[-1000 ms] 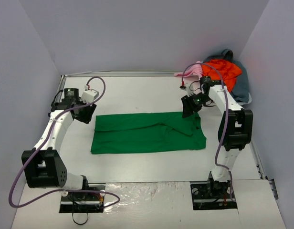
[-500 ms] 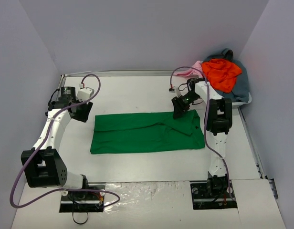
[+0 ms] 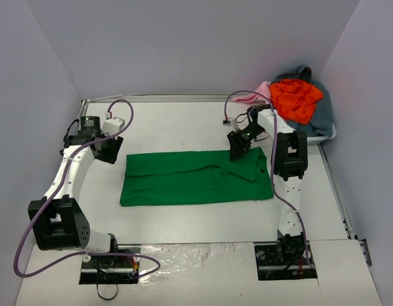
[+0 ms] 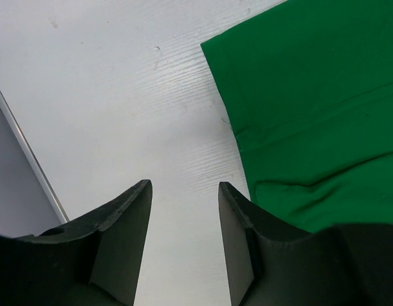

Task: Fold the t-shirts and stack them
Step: Fold the other side of the tshirt into a rectangle

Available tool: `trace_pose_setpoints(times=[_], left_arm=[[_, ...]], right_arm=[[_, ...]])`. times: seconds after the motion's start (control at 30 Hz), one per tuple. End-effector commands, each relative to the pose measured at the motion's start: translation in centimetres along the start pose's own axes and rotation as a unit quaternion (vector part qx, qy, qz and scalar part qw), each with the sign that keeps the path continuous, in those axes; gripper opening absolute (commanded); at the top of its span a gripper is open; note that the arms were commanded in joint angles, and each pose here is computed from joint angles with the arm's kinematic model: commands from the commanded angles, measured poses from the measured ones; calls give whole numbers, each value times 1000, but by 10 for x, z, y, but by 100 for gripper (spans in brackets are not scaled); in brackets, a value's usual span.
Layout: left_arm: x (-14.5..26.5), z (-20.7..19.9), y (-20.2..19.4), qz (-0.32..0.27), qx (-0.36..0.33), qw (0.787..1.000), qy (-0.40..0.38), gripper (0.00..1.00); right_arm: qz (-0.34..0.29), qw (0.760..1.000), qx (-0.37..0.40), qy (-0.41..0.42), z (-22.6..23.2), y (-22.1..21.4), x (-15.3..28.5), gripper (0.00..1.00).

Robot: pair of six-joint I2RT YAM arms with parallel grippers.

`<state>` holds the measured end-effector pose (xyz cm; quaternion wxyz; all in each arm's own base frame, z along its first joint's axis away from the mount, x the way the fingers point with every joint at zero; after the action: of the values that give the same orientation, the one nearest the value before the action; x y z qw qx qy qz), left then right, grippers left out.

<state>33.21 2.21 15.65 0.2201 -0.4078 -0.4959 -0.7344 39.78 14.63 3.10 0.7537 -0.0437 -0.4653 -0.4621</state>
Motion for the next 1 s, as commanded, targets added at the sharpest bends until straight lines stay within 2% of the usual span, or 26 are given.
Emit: trace_pose_setpoints(times=[0.0,0.23,0.57,0.7,0.73,0.87,0.97], left_arm=[[9,6,11,-20,5,1000,6,45],[8,4,11,-22,6,1000,2,45],[7,1,9,-25,9,1000,-4,45],[6,0,8,-24,10,1000,-9,45],[6,-1,8,-23,9,1000,-11,45],[4,-2,6,-20,9,1000,-13,45],[3,-2,5,-18,9,1000,-13,45]], right_arm=[[18,1000,-7,20,17,-5,3,39],[13,1000,-4,11,17,2,6,39],[0,1000,2,-4,19,15,15,33],[0,1000,4,-6,21,15,17,20],[2,1000,3,-6,21,13,17,14],[7,1000,3,-7,21,10,16,12],[7,1000,2,-8,21,10,16,6]])
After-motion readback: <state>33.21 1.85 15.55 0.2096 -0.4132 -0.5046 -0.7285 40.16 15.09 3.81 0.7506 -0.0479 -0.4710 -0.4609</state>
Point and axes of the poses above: each gripper's point midway between its finger pads, its own x axis back along the fingers, its own z axis along the line the jaws close on, y = z × x, the point moved 1 cm from there along x, back along the fingers, and after that the axes turned 5 degrees about -x, right-handed, at the moved point
